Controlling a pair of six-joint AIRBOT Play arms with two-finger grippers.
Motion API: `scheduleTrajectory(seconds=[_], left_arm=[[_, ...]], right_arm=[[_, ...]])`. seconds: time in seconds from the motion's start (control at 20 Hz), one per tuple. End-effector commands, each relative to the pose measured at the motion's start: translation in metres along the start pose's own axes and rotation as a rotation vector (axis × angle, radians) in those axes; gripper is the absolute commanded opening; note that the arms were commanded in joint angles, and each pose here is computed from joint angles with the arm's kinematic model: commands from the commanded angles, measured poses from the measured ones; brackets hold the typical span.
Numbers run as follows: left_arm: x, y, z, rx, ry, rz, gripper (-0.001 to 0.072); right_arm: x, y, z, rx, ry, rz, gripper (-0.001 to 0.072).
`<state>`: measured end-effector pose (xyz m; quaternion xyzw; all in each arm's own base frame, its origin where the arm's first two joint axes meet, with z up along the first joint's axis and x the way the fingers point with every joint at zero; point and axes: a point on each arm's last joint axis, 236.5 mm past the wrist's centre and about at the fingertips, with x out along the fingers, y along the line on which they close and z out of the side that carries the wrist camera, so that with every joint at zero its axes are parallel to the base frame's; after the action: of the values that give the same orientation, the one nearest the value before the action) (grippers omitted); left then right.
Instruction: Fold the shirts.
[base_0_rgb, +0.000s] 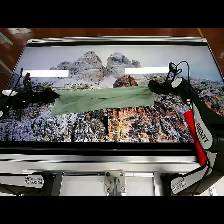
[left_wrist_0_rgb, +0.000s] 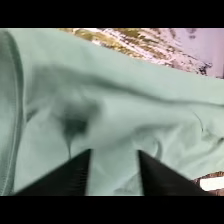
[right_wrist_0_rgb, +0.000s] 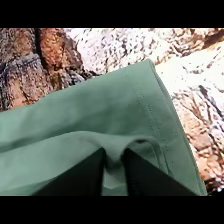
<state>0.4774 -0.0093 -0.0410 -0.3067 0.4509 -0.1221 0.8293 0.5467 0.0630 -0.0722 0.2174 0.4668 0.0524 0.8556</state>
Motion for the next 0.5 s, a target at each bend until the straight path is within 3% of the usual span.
scheduleTrajectory(seconds=[0.0,0.2,0.25,0.3,0.45], left_arm=[[0.009,0.005,-0.003,-0.026,0.019,-0.006,0.0512],[-0.005,-0.025,0.009,0.033,0.04,-0.076,0.052],[-0.01,-0.035,0.011,0.052,0.05,-0.099,0.052],[-0.016,-0.045,0.013,0.068,0.057,-0.121,0.052],[-0.034,-0.075,0.026,0.072,0.01,-0.189,0.0512]], right_arm=[[0.008,-0.003,0.0,0.014,-0.006,0.004,0.0526],[-0.005,-0.024,0.027,0.075,-0.082,-0.019,0.0527],[-0.006,-0.032,0.029,0.107,-0.082,-0.025,0.0605],[-0.006,-0.041,0.026,0.143,-0.067,-0.03,0.0626],[0.003,-0.053,0.001,0.203,0.033,-0.021,0.0627]])
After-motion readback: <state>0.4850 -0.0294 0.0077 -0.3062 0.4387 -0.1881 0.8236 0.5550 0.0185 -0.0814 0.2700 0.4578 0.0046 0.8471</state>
